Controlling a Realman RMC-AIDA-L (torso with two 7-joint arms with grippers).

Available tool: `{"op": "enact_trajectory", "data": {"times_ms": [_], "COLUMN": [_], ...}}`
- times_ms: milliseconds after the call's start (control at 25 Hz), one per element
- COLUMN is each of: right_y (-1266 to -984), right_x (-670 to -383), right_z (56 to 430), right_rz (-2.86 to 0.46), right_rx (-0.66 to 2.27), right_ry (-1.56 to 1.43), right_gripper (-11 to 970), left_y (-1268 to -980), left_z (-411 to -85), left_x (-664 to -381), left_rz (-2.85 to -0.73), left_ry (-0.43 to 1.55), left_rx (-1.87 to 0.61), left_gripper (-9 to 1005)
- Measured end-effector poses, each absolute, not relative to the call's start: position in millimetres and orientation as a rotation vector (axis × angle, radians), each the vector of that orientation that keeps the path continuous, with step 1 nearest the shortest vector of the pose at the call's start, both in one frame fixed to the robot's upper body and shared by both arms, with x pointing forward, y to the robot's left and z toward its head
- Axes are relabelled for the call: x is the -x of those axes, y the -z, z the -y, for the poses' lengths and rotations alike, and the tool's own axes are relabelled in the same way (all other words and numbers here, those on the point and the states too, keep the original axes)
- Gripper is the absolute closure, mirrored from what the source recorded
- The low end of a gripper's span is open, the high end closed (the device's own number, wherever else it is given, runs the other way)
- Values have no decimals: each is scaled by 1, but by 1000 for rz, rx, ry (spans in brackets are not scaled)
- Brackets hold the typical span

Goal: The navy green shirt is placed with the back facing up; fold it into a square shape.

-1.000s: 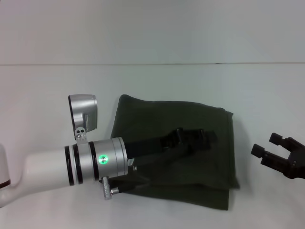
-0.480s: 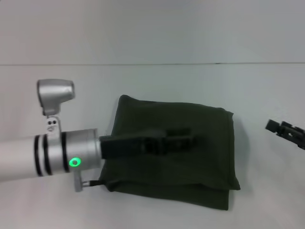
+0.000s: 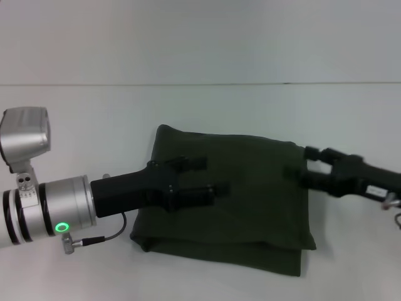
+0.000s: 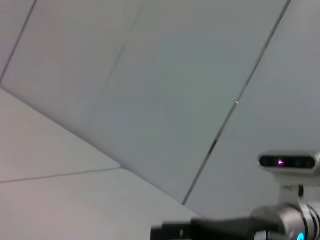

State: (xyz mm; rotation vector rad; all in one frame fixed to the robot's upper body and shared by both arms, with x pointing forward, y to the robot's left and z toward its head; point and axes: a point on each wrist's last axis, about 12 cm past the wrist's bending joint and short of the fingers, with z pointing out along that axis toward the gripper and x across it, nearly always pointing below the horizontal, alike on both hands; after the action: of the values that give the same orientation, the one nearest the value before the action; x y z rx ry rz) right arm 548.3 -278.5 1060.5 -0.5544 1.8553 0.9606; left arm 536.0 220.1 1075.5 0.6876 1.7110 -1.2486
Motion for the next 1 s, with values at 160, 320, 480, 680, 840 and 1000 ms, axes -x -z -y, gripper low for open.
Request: {"op": "enact_trajectory", "data": {"times_ms": [160, 320, 480, 680, 840, 1000], "right_y": [-1047, -1032, -1025, -1037, -1045, -1043], "right_x": [-550, -547, -542, -533, -516, -490], "right_z": [267, 263, 265, 279, 294, 307], "right_rz": [-1926, -2003, -2031, -1932, -1812, -1727], "right_rx": [634, 651, 631, 640, 654, 682], "right_ry": [-889, -843, -837, -862, -878, -871], "right_gripper": [13, 13, 14, 14, 14, 14], "left_y": [-1073, -1072, -1072, -1074, -1073, -1077], "left_z": [-226, -231, -232, -238, -247, -258], "left_x": [-533, -532, -532, -533, -544, -569], "left_rz": [-1695, -1681, -1682, -1687, -1778, -1979], "left_ry": [1225, 1204, 1202, 1182, 1154, 1184], "left_rx": [-644, -617, -610, -629, -525, -269], "left_gripper": [37, 40, 42, 45, 46, 47]}}
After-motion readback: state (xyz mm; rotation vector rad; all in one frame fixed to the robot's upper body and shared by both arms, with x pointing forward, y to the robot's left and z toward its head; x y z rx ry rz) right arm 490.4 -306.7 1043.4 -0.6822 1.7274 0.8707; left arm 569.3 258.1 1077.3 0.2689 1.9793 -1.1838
